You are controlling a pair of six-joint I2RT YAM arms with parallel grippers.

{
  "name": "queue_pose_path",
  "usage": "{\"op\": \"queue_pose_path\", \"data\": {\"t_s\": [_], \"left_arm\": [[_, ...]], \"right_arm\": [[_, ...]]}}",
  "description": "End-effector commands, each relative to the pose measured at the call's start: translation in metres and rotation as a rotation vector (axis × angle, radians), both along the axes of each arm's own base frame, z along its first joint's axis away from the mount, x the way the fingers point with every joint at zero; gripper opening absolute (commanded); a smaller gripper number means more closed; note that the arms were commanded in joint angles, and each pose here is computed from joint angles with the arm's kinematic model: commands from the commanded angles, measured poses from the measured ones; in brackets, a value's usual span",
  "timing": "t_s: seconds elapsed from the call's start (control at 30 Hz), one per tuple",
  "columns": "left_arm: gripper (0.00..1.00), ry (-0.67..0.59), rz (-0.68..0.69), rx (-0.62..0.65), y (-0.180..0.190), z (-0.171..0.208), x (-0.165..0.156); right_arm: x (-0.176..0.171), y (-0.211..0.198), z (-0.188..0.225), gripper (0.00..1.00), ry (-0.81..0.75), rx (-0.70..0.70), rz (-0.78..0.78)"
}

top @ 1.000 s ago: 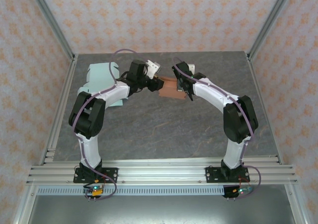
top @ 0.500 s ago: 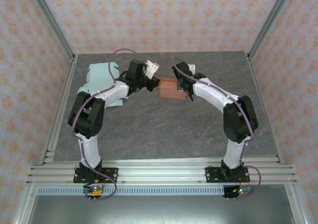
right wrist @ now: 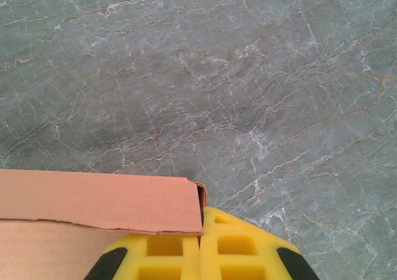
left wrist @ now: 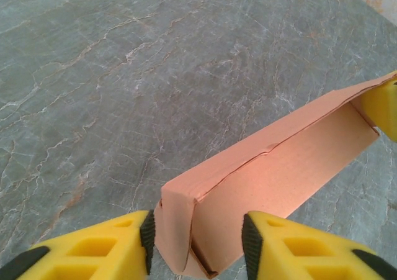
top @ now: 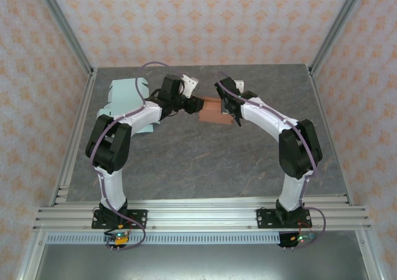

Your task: Fold the paper box

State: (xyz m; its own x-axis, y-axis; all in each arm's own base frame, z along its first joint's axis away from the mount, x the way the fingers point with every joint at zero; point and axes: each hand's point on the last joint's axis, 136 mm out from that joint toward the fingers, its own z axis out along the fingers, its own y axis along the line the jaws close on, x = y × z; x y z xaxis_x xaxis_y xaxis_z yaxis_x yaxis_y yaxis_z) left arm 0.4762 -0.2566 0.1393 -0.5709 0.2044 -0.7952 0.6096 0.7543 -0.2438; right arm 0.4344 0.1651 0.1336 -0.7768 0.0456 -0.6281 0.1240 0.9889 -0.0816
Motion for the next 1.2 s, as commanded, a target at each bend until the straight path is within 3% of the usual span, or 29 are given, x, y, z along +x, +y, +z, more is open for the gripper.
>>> {"op": "queue_pose_path", "data": {"t_s": [0.0,0.13,0.33,0.73,0.87,0.9,1.17], "left_arm": [[0.39,-0.062,-0.009,0.031,0.002,0.023,0.001],[0.3,-0.055,-0.015,0.057,0.004,0.015,0.002],[0.25,-0.038,-0.03,0.075,0.001,0.0,0.007],[0.27,-0.014,-0.044,0.105,-0.002,-0.016,0.011],[0.05,-0.015,-0.045,0.09,-0.003,-0.015,0.01],[0.03,-0.018,-0.043,0.081,-0.004,-0.012,0.011],[0.09,-0.022,-0.018,0.012,-0.008,0.02,0.011]], "right_arm": [[-0.008,-0.002,-0.017,0.0,0.055,-0.038,-0.006],[-0.008,-0.003,-0.016,0.0,0.051,-0.037,-0.009],[-0.008,-0.003,-0.015,0.0,0.051,-0.039,-0.007],[-0.008,-0.004,-0.014,0.0,0.048,-0.04,-0.009],[-0.008,-0.004,-0.013,0.0,0.047,-0.044,-0.008],[-0.008,-0.005,-0.013,0.0,0.047,-0.047,-0.009],[-0.009,-0.006,-0.016,0.0,0.052,-0.049,-0.018]]}}
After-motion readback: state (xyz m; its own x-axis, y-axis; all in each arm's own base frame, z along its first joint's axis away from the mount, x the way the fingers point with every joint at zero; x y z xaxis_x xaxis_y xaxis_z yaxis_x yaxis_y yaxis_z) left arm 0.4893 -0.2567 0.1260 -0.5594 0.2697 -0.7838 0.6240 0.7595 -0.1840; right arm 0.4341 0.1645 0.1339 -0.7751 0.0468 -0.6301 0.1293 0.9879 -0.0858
